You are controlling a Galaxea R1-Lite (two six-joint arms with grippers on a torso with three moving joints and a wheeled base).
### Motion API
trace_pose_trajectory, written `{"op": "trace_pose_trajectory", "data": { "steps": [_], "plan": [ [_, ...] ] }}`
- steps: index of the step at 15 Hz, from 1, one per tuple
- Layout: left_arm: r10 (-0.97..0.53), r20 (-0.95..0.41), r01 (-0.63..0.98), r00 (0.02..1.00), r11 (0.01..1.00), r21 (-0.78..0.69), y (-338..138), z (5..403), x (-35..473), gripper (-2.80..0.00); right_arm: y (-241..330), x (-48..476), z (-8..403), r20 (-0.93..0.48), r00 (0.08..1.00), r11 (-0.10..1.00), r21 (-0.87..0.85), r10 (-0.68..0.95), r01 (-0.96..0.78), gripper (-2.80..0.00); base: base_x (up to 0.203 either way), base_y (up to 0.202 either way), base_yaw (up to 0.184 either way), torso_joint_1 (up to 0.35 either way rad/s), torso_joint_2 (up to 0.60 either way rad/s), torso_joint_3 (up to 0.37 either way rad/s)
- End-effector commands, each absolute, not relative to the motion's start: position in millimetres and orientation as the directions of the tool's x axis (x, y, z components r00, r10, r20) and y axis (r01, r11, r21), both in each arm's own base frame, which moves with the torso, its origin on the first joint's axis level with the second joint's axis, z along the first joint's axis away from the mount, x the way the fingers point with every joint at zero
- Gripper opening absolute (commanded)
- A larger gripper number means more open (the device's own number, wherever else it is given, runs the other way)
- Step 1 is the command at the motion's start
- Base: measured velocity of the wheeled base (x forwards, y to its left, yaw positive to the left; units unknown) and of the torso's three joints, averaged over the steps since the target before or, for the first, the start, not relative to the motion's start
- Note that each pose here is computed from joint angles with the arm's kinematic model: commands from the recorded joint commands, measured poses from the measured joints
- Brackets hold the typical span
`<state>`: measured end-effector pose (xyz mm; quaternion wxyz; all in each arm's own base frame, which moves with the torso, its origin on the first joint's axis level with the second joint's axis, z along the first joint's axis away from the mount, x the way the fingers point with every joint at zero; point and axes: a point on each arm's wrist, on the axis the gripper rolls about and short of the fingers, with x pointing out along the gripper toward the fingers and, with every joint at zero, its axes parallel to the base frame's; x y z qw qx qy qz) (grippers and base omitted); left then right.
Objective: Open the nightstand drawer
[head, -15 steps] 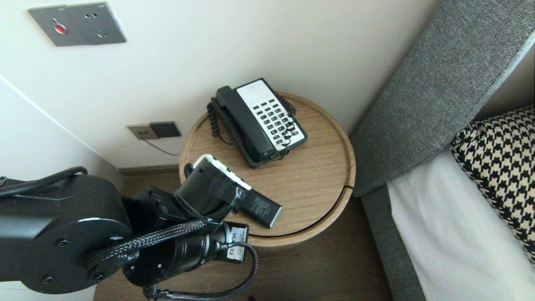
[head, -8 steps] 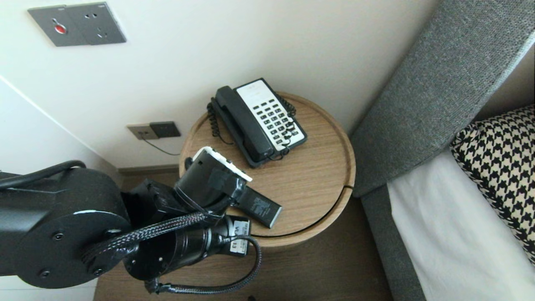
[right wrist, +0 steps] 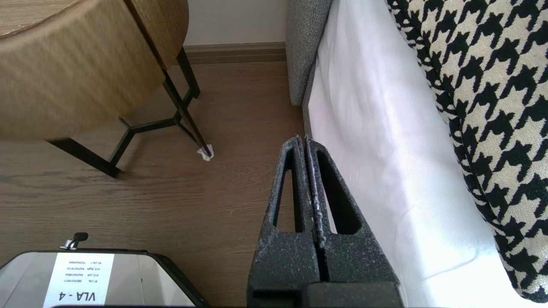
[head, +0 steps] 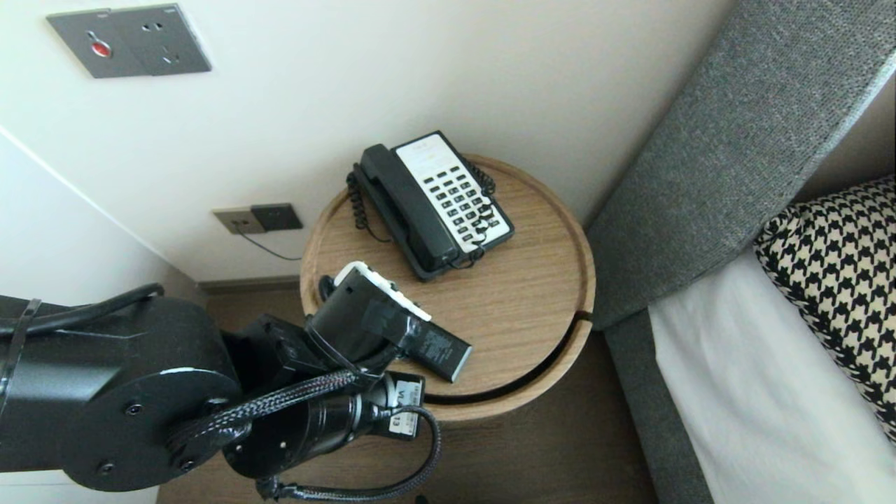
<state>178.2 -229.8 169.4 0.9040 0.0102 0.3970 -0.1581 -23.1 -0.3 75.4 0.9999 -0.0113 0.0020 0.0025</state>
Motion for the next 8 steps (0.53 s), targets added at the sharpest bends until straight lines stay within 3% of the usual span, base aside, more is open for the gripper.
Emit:
{"op": "trace_pose_trajectory", "data": {
  "steps": [1, 8],
  "plan": [
    [-0.264, -0.733, 0.289, 0.627, 0.952, -0.096, -226.7, 165.1, 175.7, -2.80, -0.3, -23.6, 75.3, 0.002, 1.000, 1.000, -0.023, 0.005, -0.005, -2.80, 0.000, 0.000, 0.000, 0.000, 0.00, 0.000],
    [-0.281, -0.748, 0.341, 0.601, 0.937, -0.078, -221.5, 154.7, 152.1, -2.80, -0.3, -23.5, 75.4, 0.002, 1.000, 1.000, -0.023, 0.005, -0.005, -2.80, 0.000, 0.000, 0.000, 0.000, 0.00, 0.000]
  ]
}}
